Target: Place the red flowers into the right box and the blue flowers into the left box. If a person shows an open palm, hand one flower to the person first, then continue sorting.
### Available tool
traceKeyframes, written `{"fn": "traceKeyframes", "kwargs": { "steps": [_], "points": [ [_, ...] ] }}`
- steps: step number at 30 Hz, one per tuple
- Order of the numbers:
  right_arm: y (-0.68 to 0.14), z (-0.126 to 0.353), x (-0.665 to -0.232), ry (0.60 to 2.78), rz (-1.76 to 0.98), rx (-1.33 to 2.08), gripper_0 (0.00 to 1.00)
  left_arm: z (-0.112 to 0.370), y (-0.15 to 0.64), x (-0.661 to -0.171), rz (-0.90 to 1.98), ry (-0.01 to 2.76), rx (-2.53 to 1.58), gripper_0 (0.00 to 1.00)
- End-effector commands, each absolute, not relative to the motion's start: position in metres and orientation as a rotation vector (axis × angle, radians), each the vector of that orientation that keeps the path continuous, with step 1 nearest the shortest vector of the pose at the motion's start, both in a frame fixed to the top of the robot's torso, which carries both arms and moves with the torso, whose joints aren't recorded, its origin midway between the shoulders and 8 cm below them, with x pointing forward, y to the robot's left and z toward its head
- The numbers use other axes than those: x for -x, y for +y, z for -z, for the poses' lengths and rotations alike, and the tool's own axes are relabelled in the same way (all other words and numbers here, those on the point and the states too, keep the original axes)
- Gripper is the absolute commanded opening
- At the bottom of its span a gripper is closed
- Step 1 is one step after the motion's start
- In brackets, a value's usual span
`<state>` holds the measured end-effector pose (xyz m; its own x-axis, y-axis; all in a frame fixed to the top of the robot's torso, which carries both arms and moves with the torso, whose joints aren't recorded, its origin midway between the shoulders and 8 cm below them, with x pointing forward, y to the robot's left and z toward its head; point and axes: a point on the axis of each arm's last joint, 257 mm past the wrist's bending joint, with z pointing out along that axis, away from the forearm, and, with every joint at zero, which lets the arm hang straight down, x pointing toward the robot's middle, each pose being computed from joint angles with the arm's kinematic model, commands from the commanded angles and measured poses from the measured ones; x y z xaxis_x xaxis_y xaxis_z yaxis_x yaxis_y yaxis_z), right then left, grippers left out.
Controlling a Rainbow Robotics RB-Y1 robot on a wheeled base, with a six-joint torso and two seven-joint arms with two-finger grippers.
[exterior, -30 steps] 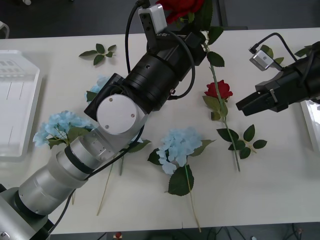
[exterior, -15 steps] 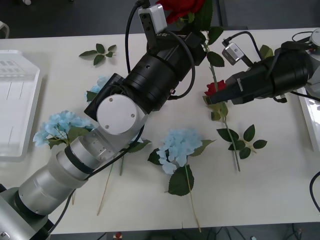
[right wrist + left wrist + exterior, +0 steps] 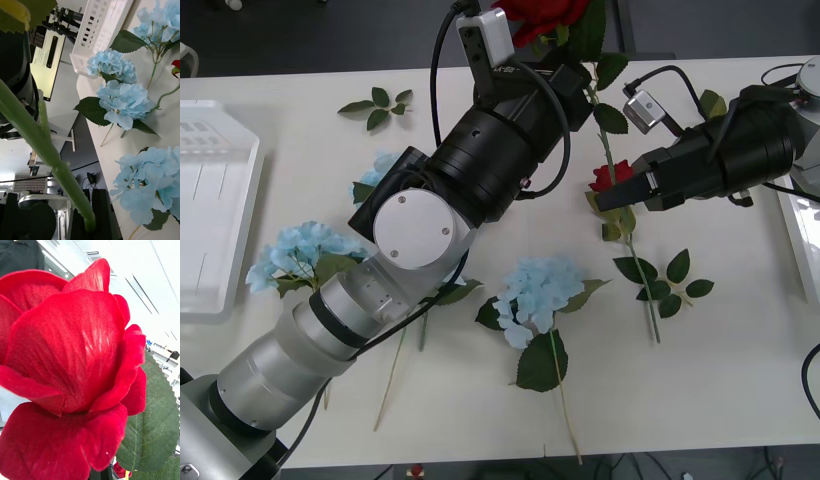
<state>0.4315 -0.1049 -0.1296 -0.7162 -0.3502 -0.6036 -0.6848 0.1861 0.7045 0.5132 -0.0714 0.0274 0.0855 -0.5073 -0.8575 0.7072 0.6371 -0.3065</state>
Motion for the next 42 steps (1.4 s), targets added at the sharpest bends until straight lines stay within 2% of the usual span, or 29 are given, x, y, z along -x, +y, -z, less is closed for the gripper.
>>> {"fn": "traceKeyframes", "kwargs": {
  "steps": [1, 7, 8, 9, 10, 12, 13, 28, 42],
  "points": [
    [-0.105, 0.118, -0.435, 2.135, -1.524, 0.985, 0.0, -0.055, -0.089, -0.501, 0.907, 1.111, -0.254, 0.0],
    [-0.109, 0.118, -0.436, 2.142, -1.514, 0.98, 0.0, -0.055, -0.089, -0.501, 0.907, 1.111, -0.254, 0.0],
    [-0.11, 0.118, -0.436, 2.143, -1.51, 0.981, 0.0, -0.055, -0.089, -0.501, 0.907, 1.111, -0.254, 0.11],
    [-0.11, 0.118, -0.436, 2.144, -1.511, 0.982, 0.0, -0.055, -0.089, -0.501, 0.907, 1.111, -0.254, 0.44],
    [-0.111, 0.118, -0.436, 2.145, -1.51, 0.979, 0.0, -0.055, -0.089, -0.501, 0.907, 1.111, -0.254, 0.81],
    [-0.112, 0.117, -0.437, 2.146, -1.506, 0.98, 0.0, -0.055, -0.089, -0.501, 0.907, 1.111, -0.254, 0.98],
    [-0.113, 0.118, -0.437, 2.148, -1.504, 0.977, 0.0, -0.055, -0.089, -0.501, 0.907, 1.111, -0.254, 1.0],
    [-0.123, 0.116, -0.44, 2.165, -1.48, 0.963, 0.0, -0.055, -0.089, -0.501, 0.907, 1.111, -0.254, 1.0],
    [-0.209, 0.141, -0.481, 2.371, -1.074, 0.846, 0.0, -0.055, -0.089, -0.501, 0.907, 1.111, -0.254, 1.0]
  ]
}}
